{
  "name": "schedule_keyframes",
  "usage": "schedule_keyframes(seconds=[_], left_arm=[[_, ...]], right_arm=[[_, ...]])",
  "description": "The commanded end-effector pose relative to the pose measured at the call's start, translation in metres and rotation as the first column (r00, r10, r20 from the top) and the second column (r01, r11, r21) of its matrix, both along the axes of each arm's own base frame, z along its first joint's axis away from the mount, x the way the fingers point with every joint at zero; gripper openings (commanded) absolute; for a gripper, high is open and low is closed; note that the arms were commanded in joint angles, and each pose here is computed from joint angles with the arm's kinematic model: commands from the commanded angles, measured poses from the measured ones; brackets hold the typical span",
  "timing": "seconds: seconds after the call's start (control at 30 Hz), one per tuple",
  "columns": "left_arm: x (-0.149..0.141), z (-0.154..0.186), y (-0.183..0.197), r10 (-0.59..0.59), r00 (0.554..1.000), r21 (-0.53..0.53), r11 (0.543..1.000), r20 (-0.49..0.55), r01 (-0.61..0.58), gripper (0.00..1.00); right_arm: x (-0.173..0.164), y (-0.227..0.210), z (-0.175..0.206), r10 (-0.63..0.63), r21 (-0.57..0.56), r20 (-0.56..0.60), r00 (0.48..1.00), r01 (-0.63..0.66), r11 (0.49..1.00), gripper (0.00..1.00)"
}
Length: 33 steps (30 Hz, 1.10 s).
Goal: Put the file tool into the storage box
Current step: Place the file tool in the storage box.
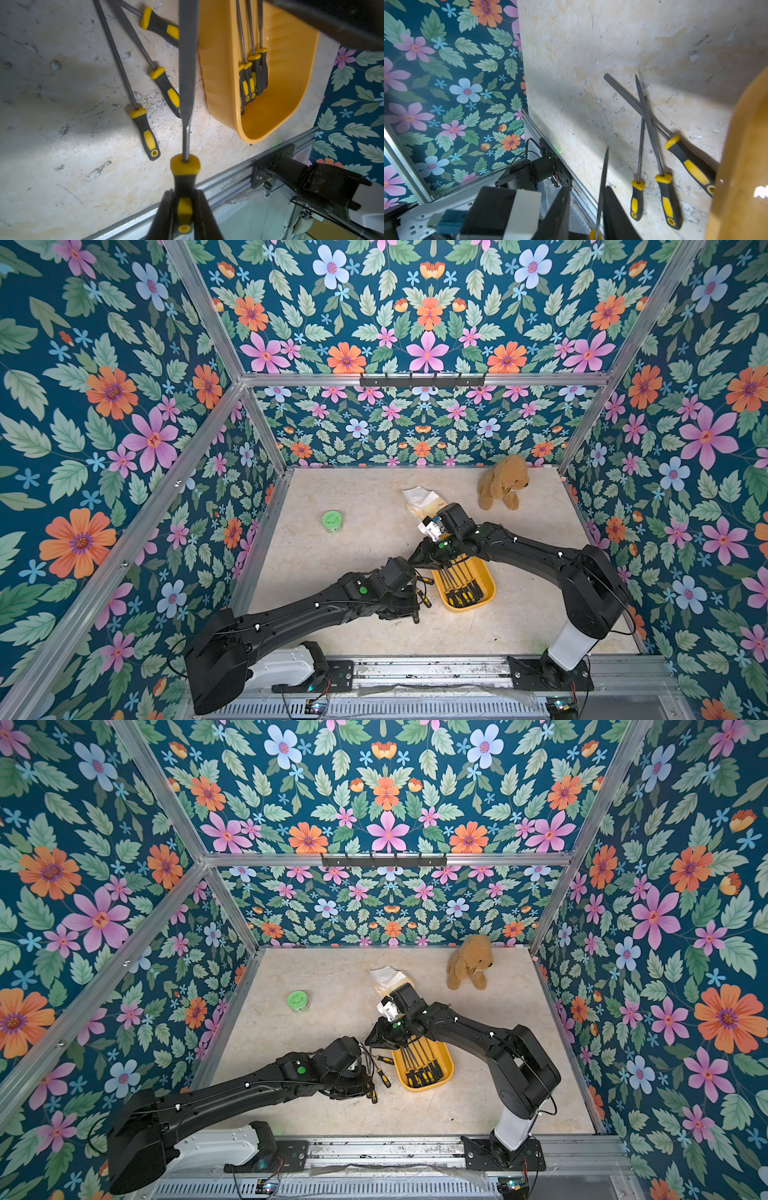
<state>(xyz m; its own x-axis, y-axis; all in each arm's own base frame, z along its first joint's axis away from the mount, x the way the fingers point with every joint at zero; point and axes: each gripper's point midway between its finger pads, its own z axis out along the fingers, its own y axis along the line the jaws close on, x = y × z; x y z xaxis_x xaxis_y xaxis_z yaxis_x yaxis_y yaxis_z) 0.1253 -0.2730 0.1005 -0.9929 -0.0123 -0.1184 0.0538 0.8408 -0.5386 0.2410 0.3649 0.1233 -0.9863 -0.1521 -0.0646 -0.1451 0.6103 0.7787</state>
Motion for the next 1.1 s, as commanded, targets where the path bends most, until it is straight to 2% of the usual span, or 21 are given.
schedule_keyframes(seconds=[0.0,0.17,0.47,0.53,0.6,0.63,0.7,0.83,0.87,0.93,0.97,1.0,1.07], left_arm=[[0.002,0.006,-0.005,-0.016,1.0,-0.03,0.999,0.026,0.017,0.0],[0.002,0.011,-0.007,-0.022,0.999,-0.06,0.998,0.035,0.024,0.0],[-0.001,0.014,-0.01,-0.034,0.999,-0.092,0.995,0.033,0.037,0.0],[0.0,0.014,-0.011,-0.032,0.999,-0.093,0.995,0.036,0.036,0.0],[0.002,0.014,-0.009,-0.02,0.999,-0.086,0.996,0.037,0.023,0.0],[0.002,0.013,-0.008,-0.01,0.999,-0.081,0.997,0.038,0.013,0.06],[0.005,0.016,-0.007,0.007,0.999,-0.086,0.996,0.045,-0.003,0.14],[0.018,0.028,-0.001,0.075,0.994,-0.112,0.992,0.076,-0.067,0.6],[0.022,0.033,0.001,0.093,0.992,-0.123,0.989,0.085,-0.082,0.68],[0.028,0.044,0.0,0.121,0.987,-0.163,0.981,0.106,-0.103,0.78],[0.031,0.046,0.001,0.135,0.985,-0.168,0.979,0.111,-0.116,0.93],[0.033,0.046,0.003,0.151,0.982,-0.166,0.977,0.115,-0.131,0.98],[0.035,0.038,0.008,0.179,0.978,-0.143,0.976,0.106,-0.164,0.99]], right_arm=[[0.001,0.001,-0.005,0.004,-0.02,0.003,1.0,-0.004,1.0,0.3],[0.005,0.005,-0.011,0.011,-0.041,0.007,1.0,-0.011,0.999,0.25],[0.007,0.003,-0.017,0.029,-0.08,0.012,1.0,-0.028,0.996,0.24],[0.008,0.006,-0.014,0.032,-0.065,0.014,0.999,-0.031,0.997,0.18],[0.009,0.007,-0.01,0.032,-0.061,0.021,0.999,-0.031,0.998,0.07],[0.009,0.006,-0.008,0.035,-0.065,0.024,0.999,-0.033,0.997,0.0],[0.009,0.002,-0.004,0.043,-0.082,0.033,0.999,-0.041,0.996,0.0],[0.011,-0.014,-0.004,0.056,-0.167,0.048,0.997,-0.047,0.985,0.0],[0.015,-0.02,-0.002,0.052,-0.191,0.059,0.997,-0.039,0.981,0.0],[0.025,-0.037,0.001,0.033,-0.254,0.086,0.996,-0.011,0.967,0.0],[0.03,-0.046,0.003,0.031,-0.29,0.103,0.994,0.0,0.957,0.0],[0.037,-0.058,0.006,0.029,-0.341,0.126,0.992,0.016,0.94,0.0],[0.051,-0.083,0.01,0.028,-0.45,0.175,0.984,0.055,0.891,0.0]])
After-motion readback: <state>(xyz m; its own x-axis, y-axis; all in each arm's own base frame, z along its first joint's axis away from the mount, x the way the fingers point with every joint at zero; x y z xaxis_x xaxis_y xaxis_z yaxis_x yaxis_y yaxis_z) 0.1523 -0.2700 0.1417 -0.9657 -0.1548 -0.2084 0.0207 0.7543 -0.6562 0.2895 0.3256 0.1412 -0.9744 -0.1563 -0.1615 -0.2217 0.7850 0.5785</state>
